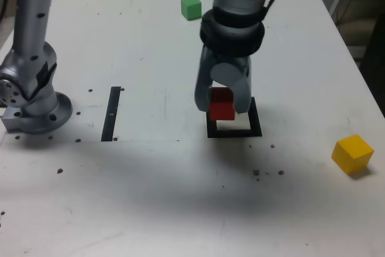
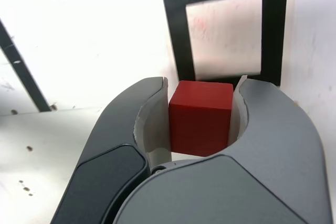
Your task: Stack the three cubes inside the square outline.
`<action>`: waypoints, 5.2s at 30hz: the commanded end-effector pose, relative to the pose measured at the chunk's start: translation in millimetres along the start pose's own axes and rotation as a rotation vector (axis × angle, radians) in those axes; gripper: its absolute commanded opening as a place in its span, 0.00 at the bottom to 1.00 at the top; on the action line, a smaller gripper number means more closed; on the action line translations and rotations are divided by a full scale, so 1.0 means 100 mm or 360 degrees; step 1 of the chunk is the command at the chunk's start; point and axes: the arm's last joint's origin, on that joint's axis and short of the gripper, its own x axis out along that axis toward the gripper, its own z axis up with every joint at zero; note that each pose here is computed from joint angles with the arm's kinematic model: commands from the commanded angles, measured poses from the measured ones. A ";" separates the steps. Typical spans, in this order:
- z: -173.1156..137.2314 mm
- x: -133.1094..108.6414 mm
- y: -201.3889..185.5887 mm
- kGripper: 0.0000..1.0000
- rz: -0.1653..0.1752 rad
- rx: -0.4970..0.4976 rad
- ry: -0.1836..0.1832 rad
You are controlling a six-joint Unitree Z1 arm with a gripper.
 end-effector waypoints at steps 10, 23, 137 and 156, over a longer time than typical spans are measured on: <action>0.19 0.22 0.26 0.35 0.0007 -0.0094 0.0024; 0.24 0.36 0.33 0.50 -0.0015 -0.0095 0.0070; 1.48 -0.06 -0.39 1.00 -0.0033 0.0659 -0.0267; 1.52 -0.10 -0.43 0.99 0.0099 0.1402 -0.0341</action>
